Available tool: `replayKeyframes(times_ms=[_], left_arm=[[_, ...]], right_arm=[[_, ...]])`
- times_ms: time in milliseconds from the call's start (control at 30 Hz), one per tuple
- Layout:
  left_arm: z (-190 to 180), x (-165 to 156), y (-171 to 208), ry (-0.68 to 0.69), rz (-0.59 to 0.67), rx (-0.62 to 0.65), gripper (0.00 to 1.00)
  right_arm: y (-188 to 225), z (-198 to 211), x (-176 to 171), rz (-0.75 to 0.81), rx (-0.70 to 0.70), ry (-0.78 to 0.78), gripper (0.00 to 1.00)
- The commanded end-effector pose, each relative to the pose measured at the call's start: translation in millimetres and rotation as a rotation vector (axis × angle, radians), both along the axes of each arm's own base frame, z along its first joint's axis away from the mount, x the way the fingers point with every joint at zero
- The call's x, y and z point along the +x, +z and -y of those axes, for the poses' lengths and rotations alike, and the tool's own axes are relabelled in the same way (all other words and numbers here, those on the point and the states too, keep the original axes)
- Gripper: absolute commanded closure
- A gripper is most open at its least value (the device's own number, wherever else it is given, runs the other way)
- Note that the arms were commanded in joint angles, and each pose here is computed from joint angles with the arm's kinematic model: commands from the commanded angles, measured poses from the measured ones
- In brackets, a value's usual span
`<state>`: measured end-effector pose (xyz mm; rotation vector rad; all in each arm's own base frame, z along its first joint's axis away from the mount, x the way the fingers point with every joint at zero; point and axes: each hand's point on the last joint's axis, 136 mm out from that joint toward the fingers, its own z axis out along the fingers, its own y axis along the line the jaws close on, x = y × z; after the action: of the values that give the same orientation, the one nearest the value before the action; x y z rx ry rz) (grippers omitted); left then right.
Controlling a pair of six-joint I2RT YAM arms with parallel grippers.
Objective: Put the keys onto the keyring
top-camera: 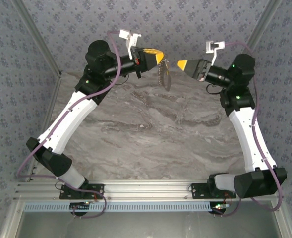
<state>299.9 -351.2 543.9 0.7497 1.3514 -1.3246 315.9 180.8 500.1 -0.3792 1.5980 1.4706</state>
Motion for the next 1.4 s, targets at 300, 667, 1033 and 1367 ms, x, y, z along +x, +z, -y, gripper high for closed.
replayKeyframes(times_ms=[300,667,1033,1367], left_arm=[[-13.5,-13.6,37.8,-0.007,0.075,-0.095,1.0],[-15.3,-16.2,41.7,-0.011,0.076,-0.099,1.0],[-16.9,-18.6,40.7,-0.011,0.074,-0.095,1.0],[-19.8,-12.4,37.2,0.024,0.062,-0.081,0.88]], right_arm=[[55.7,-18.3,-3.0,0.139,0.053,0.049,0.44],[51.7,-51.8,3.7,0.135,0.051,0.119,0.47],[45.3,-61.0,-4.7,0.129,0.029,0.153,1.0],[47.4,-56.4,-8.6,0.139,0.013,0.146,1.0]])
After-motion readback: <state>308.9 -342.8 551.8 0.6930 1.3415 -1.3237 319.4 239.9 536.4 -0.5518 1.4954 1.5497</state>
